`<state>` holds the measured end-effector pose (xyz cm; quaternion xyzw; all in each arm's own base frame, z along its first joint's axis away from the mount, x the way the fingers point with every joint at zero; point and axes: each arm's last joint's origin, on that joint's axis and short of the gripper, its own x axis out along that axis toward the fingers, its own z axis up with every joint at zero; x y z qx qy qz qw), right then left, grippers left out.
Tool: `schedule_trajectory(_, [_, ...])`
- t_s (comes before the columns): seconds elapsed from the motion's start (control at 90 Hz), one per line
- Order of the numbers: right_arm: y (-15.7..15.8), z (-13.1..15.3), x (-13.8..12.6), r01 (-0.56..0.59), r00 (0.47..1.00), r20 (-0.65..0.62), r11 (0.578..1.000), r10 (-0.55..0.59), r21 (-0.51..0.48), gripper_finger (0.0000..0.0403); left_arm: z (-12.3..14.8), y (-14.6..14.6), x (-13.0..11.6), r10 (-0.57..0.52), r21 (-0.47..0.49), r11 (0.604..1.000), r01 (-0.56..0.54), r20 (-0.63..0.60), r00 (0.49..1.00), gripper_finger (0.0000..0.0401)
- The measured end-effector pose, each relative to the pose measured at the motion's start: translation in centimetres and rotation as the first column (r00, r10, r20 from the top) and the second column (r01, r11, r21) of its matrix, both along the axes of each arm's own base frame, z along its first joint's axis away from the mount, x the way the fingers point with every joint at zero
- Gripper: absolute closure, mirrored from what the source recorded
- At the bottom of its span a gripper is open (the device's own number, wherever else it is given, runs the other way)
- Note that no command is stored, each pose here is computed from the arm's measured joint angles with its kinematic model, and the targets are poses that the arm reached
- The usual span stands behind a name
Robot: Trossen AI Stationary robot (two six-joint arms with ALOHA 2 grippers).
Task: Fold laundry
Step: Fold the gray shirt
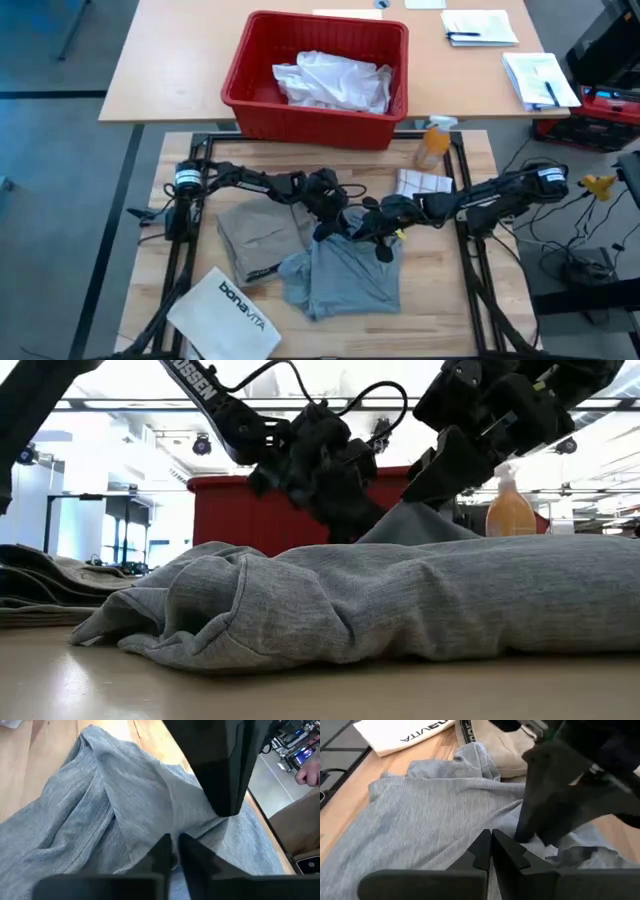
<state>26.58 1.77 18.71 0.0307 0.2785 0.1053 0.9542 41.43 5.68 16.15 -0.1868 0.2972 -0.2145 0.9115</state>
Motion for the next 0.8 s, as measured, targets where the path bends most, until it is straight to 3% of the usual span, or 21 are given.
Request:
schedule_trajectory(0.111, [-0.6,0.6,-0.4,0.107,0.994,-0.04,0.98,-0.102,0.168,0.0393,1.0,0.1,-0.2,0.007,-0.002,1.0,-0.007,0.013,1.0,0.0399])
schedule_trajectory(0.178, [-1.0,1.3,-1.0,0.152,0.988,-0.058,0.966,-0.143,0.21,0.0376,1.5,0.2,-0.4,0.01,-0.001,1.0,-0.01,0.015,1.0,0.04])
schedule_trajectory(0.3, [-1.3,0.9,-2.8,0.236,0.968,-0.131,0.957,-0.215,0.169,0.0319,1.3,0.2,-0.7,0.009,-0.001,1.0,-0.009,-0.022,1.0,0.0401])
schedule_trajectory(0.433, [-1.5,0.9,-4.0,0.286,0.955,-0.121,0.947,-0.27,0.148,0.0233,1.3,0.2,-0.8,0.009,-0.002,1.0,-0.009,-0.031,0.999,0.0401])
schedule_trajectory(0.6, [-1.0,-2.3,-5.4,0.281,0.942,-0.219,0.956,-0.256,0.088,0.0145,2.1,0.2,-1.0,0.006,0.008,1.0,-0.005,-0.012,1.0,0.0401])
schedule_trajectory(0.7, [-0.9,-3.3,-5.7,0.261,0.938,-0.255,0.963,-0.236,0.066,0.0125,2.6,0.3,-1.1,0.006,0.017,1.0,-0.006,0.0,1.0,0.0401])
schedule_trajectory(0.8, [-0.9,-3.3,-5.6,0.245,0.945,-0.235,0.968,-0.228,0.046,0.0136,2.9,0.4,-1.2,0.01,0.025,1.0,-0.01,0.003,1.0,0.0401])
